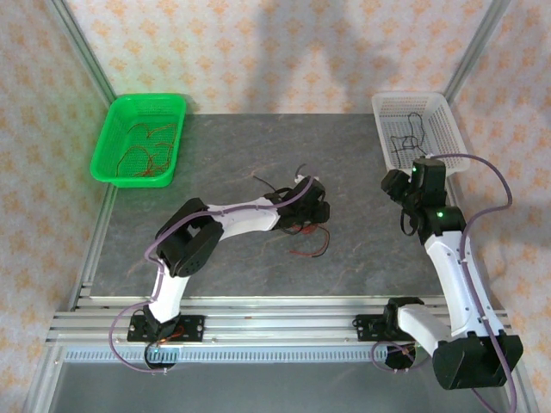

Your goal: Untangle the cables

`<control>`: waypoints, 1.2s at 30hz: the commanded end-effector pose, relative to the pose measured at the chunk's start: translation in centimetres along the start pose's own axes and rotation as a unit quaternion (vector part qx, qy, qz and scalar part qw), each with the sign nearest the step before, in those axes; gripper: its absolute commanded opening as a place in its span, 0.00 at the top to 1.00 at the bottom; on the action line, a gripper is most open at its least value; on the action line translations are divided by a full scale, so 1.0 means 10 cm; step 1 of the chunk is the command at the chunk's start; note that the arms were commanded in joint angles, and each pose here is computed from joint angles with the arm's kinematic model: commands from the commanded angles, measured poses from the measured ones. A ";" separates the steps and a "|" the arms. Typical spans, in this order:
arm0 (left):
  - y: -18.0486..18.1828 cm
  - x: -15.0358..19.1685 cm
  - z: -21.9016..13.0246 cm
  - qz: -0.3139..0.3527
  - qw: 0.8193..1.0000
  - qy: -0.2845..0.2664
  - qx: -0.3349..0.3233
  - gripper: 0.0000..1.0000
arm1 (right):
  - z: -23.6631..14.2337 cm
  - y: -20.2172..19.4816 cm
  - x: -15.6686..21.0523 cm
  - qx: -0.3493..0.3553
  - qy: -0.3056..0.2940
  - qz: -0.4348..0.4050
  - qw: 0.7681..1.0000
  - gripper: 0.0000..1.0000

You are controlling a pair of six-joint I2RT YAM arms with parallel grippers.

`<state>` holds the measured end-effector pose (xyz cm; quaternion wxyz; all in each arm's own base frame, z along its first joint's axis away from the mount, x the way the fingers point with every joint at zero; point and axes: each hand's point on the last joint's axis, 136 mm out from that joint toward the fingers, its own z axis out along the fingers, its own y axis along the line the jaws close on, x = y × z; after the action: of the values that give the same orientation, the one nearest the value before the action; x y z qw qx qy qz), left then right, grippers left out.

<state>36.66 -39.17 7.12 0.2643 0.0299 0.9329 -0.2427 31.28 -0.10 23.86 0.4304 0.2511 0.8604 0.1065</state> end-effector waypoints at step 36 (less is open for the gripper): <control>-0.22 -0.48 -0.25 -0.014 0.997 -0.065 0.048 1.00 | 0.12 0.24 0.38 -0.105 0.043 0.043 0.993 0.49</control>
<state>38.82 -39.10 6.87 0.2802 0.0156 0.9283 -0.2440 30.97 2.01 21.28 0.4104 0.2457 0.8619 0.1685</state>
